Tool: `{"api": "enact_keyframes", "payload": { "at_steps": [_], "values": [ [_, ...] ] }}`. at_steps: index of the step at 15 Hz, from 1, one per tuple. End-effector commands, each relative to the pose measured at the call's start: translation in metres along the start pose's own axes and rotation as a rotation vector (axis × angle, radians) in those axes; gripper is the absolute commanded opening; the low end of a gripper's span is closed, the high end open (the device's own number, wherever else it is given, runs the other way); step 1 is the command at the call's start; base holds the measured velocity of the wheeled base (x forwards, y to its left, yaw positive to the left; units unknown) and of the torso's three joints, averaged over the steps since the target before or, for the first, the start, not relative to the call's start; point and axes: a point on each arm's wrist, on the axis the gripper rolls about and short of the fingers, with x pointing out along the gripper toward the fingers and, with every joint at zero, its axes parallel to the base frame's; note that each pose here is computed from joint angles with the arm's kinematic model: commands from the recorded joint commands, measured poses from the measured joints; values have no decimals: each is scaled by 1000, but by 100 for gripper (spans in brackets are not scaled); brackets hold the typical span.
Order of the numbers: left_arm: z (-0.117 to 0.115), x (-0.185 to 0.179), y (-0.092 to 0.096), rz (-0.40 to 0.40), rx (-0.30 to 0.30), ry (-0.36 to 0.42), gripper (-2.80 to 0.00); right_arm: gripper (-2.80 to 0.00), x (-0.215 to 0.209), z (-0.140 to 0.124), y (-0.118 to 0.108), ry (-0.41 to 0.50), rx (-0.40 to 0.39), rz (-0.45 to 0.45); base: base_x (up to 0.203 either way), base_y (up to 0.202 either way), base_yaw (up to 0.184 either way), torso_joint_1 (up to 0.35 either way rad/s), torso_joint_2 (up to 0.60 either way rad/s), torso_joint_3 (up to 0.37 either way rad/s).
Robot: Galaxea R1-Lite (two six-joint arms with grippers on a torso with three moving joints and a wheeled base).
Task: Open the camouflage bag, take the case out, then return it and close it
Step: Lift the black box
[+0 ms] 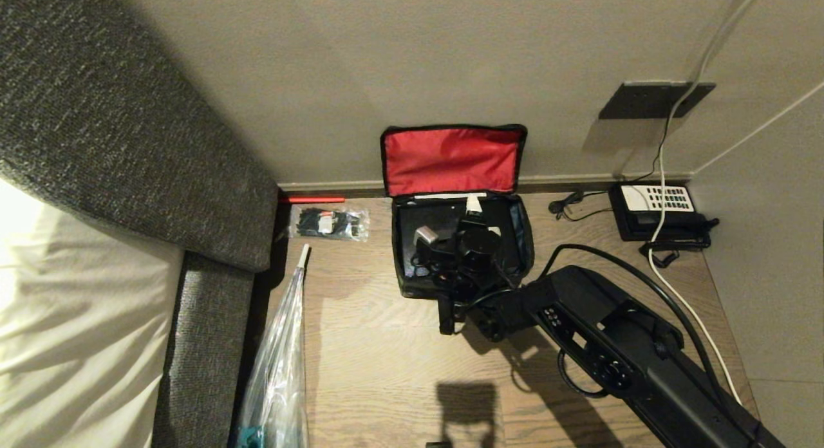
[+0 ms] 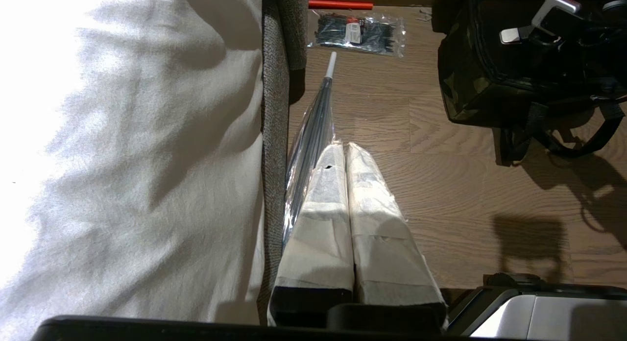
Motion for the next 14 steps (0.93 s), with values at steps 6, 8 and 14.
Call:
{"api": "enact_keyframes", "payload": {
  "at_steps": [6,8,14],
  "values": [
    [0,0,0,1,0,-5,-280,-280,2,-8,12,31,-10,9,0,0,0,0,0,0],
    [0,0,0,1,0,-5,-280,-280,0,-8,20,31,-23,28,0,0,0,0,0,0],
    [0,0,0,1,0,-5,-280,-280,-2,-7,23,35,-20,27,0,0,0,0,0,0]
  ]
}}
